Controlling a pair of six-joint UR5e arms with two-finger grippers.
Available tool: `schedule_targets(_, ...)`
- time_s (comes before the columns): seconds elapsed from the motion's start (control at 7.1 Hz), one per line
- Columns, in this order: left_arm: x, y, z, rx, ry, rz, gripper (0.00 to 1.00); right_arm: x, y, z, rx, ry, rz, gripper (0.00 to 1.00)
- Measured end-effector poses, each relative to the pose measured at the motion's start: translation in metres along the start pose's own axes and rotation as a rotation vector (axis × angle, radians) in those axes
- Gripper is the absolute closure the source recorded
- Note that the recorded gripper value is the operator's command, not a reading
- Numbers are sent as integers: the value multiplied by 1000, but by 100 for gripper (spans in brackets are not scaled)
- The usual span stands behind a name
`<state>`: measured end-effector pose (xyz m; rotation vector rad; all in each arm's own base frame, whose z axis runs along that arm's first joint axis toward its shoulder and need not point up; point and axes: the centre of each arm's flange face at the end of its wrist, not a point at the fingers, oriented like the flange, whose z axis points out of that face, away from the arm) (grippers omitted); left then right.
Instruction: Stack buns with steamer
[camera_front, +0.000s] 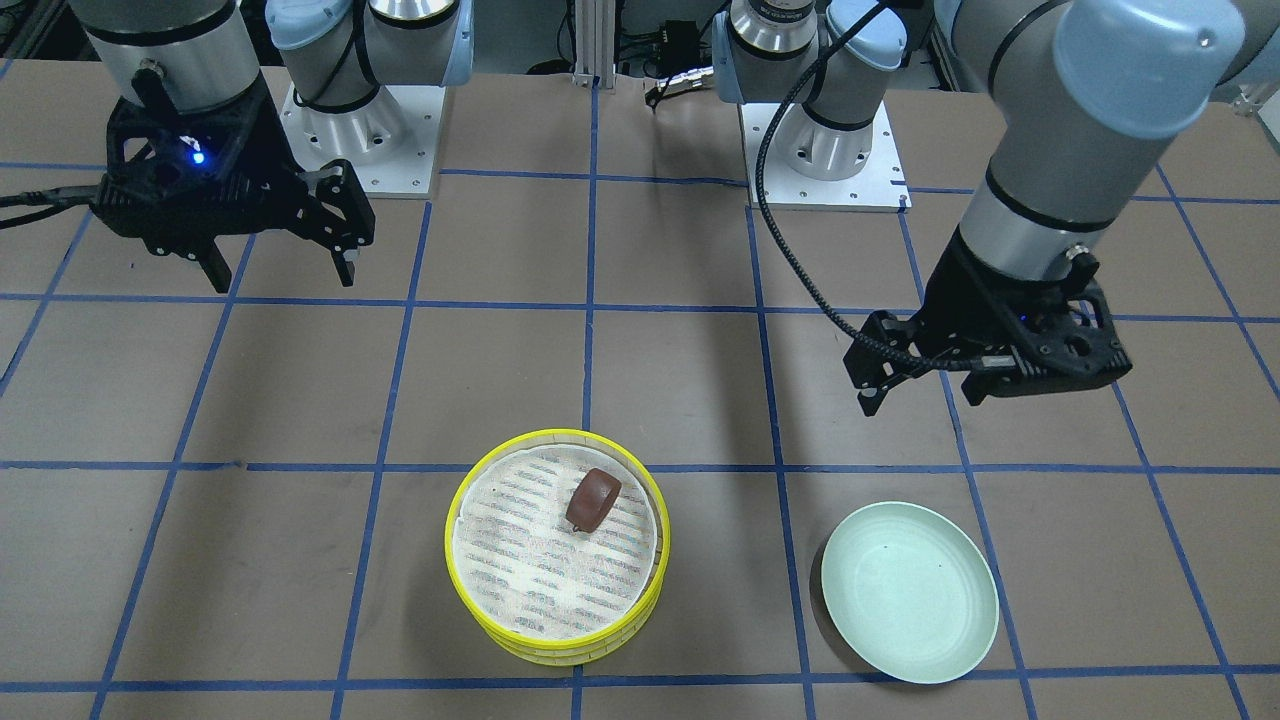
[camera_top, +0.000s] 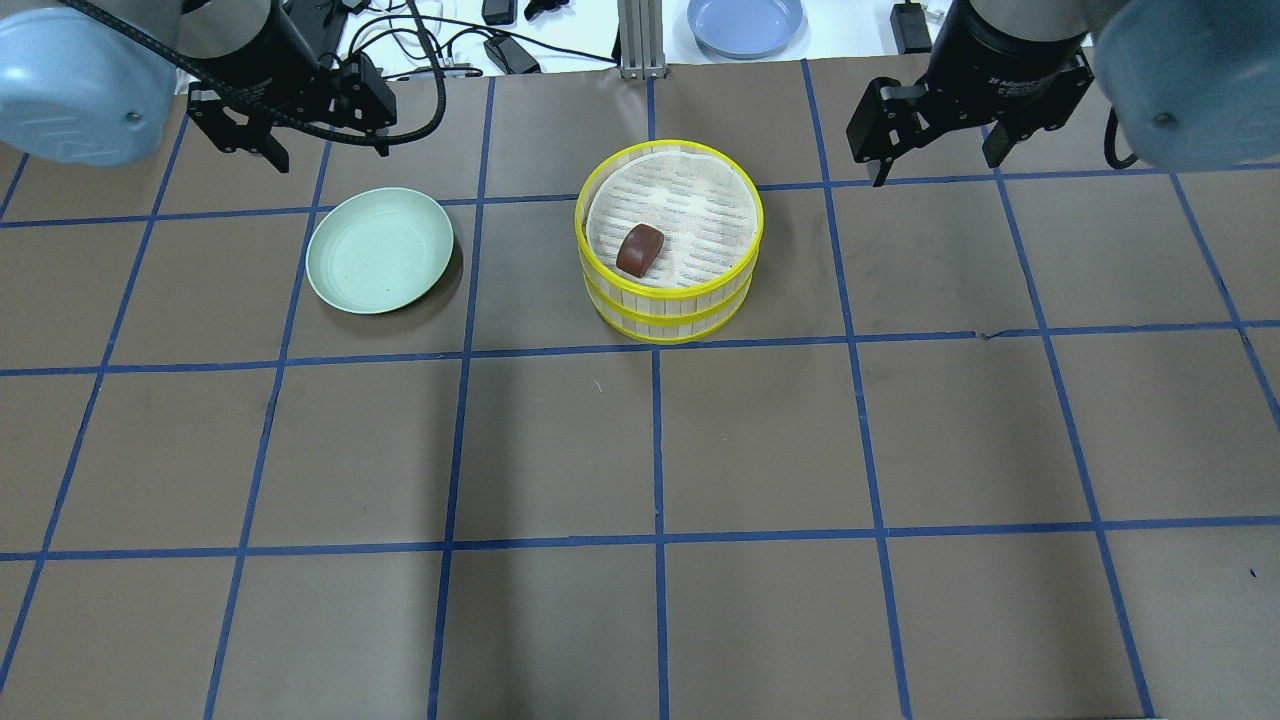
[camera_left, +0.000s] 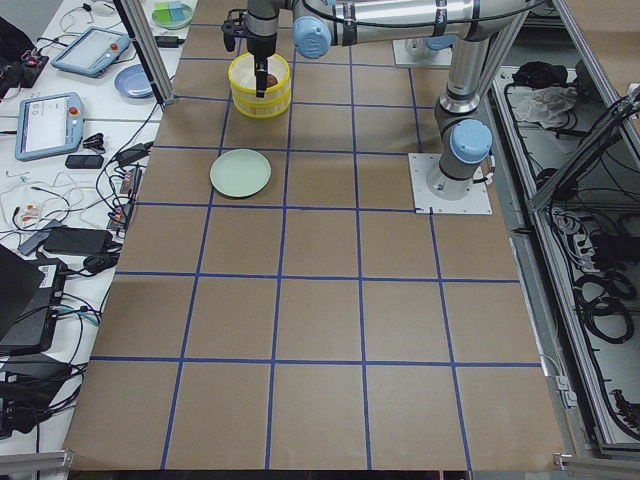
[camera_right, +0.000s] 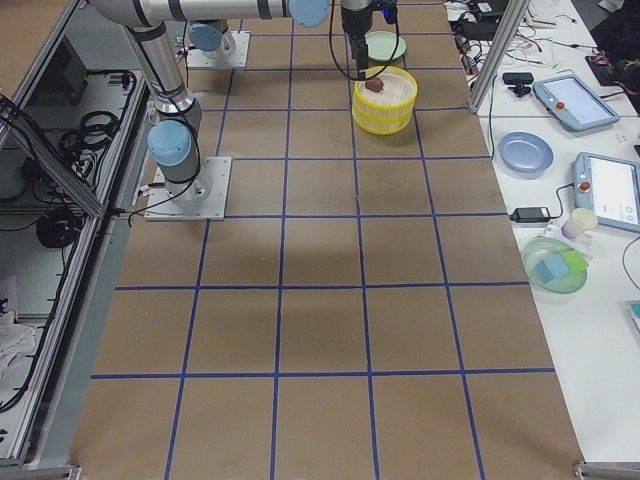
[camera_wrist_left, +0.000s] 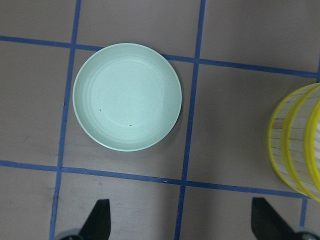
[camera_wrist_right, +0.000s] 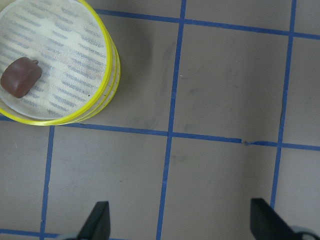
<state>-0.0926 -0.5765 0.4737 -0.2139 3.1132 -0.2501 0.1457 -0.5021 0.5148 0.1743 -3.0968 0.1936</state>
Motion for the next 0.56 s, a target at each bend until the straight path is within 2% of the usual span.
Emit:
schedule_targets(0.28,-8,9,-12,1,-21,-6,0,0,8,-4,-24,-2,3,0)
schedule_targets(0.56,-8,10,-14,2,-19,-7,0,-1,8,-4,-23,-10,12,0)
